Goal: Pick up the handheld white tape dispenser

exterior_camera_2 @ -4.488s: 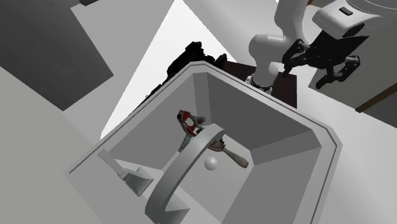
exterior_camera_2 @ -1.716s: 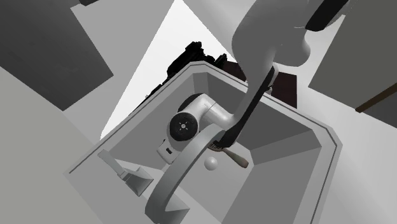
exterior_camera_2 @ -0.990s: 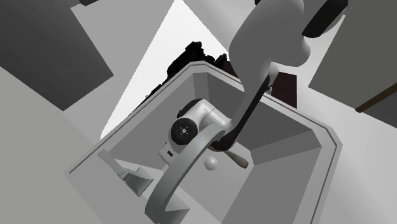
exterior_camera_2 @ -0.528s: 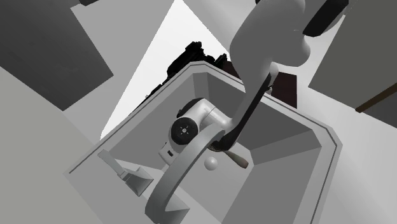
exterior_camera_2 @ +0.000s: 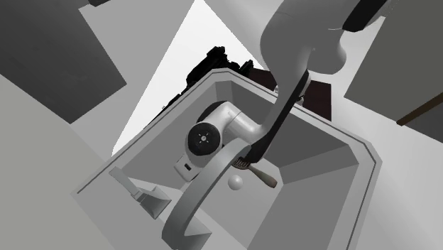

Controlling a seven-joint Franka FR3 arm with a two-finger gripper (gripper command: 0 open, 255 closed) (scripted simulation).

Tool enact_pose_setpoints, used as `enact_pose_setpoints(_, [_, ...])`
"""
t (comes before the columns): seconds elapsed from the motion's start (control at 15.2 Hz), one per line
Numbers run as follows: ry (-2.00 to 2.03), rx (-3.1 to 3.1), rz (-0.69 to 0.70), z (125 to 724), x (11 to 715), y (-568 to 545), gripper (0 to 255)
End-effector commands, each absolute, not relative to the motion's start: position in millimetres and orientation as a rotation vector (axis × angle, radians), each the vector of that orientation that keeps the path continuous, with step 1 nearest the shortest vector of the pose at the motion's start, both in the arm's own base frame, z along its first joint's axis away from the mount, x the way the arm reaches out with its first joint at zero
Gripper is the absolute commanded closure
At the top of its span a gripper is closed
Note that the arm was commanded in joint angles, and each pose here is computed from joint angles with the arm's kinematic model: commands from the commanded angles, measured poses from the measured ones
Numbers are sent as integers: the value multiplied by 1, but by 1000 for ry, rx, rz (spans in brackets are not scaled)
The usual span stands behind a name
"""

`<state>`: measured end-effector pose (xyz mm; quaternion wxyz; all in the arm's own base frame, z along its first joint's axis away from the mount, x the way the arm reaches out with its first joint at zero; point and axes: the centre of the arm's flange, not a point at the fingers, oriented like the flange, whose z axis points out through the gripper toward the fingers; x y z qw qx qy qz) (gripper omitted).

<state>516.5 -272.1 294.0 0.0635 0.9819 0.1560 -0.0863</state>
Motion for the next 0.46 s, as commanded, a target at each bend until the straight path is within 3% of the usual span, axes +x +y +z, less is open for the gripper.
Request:
enact_pose_setpoints(0.0, [467, 2964, -246, 310, 517, -272, 255])
enact_pose_setpoints(0.4, [467, 2964, -246, 332, 517, -272, 255])
